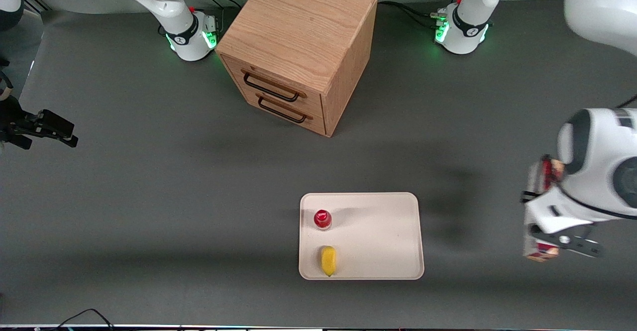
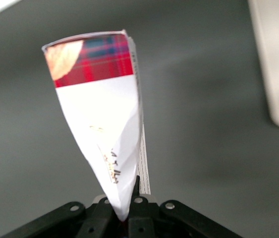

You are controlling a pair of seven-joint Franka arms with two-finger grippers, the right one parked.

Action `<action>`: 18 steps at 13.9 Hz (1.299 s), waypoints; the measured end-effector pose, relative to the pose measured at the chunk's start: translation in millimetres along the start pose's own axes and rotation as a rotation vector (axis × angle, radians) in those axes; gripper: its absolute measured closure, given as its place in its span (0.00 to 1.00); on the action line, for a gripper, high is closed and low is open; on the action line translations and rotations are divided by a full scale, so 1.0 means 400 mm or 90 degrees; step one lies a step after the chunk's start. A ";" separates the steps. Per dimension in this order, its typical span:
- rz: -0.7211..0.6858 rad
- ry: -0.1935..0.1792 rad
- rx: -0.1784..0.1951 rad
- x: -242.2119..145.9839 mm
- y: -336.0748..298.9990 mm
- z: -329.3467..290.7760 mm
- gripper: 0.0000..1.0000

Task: Place red cookie box on tray
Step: 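Carry the upright cookie box with the left gripper over the tray, then lower the cookie box onto the tray beside the apple and open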

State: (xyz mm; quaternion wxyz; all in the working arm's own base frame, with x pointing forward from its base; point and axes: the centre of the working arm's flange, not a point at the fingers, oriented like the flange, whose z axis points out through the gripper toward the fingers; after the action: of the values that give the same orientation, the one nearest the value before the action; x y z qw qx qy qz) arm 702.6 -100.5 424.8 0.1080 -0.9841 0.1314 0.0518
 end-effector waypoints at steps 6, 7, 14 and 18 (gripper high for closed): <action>-0.120 -0.010 -0.058 0.036 0.413 0.052 0.94; -0.136 -0.002 -0.075 0.054 0.448 0.076 0.94; -0.203 0.059 -0.115 0.185 0.556 0.297 0.94; -0.205 0.065 -0.112 0.200 0.554 0.323 0.94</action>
State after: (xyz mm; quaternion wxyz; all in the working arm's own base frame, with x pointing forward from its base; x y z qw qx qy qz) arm 710.2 -299.9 244.6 0.0219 -0.9994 -0.0272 -0.0047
